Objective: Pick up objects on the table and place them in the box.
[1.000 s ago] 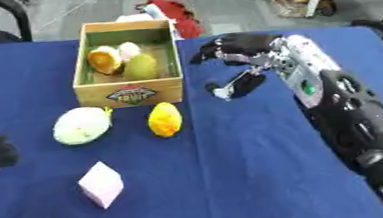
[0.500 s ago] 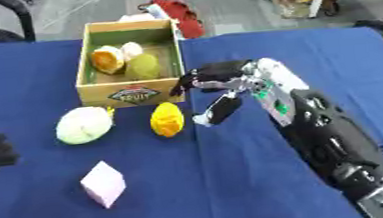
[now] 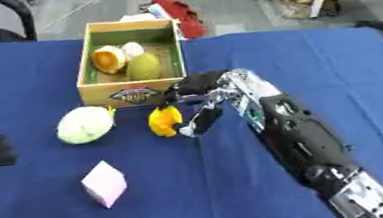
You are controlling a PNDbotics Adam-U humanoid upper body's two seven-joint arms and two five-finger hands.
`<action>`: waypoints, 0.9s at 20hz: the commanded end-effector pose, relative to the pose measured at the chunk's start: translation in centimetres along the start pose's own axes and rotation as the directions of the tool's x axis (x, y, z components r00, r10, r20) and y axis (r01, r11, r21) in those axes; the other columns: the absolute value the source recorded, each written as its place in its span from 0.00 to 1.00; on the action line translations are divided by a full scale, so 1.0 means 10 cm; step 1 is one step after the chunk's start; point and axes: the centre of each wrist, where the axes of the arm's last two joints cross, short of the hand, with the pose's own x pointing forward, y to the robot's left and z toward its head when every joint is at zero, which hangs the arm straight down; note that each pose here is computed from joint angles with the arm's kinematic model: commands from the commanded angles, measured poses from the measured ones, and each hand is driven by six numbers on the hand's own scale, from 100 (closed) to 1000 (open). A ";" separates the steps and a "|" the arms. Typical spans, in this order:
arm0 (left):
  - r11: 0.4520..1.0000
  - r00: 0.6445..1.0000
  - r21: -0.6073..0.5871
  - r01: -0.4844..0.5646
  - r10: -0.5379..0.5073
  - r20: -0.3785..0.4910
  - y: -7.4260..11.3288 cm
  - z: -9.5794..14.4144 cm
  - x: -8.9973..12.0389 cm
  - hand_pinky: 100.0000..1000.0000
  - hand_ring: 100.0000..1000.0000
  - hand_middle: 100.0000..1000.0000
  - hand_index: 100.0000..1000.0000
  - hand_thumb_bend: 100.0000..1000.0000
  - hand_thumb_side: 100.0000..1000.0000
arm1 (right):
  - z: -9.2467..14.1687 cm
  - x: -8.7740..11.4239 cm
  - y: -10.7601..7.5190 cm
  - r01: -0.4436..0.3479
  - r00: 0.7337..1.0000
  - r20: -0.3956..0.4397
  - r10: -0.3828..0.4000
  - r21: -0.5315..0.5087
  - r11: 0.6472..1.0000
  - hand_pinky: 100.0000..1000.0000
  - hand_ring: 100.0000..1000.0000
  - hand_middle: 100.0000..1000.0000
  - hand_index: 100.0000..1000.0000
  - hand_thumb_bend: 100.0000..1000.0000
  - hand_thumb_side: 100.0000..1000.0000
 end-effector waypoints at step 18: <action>1.000 1.000 -0.003 0.009 -0.008 0.025 0.03 -0.03 0.06 0.63 0.56 0.54 0.72 0.00 0.74 | 0.07 -0.09 -0.94 -0.034 0.996 -0.084 -0.014 -0.542 0.840 0.71 0.64 0.52 0.34 0.00 0.09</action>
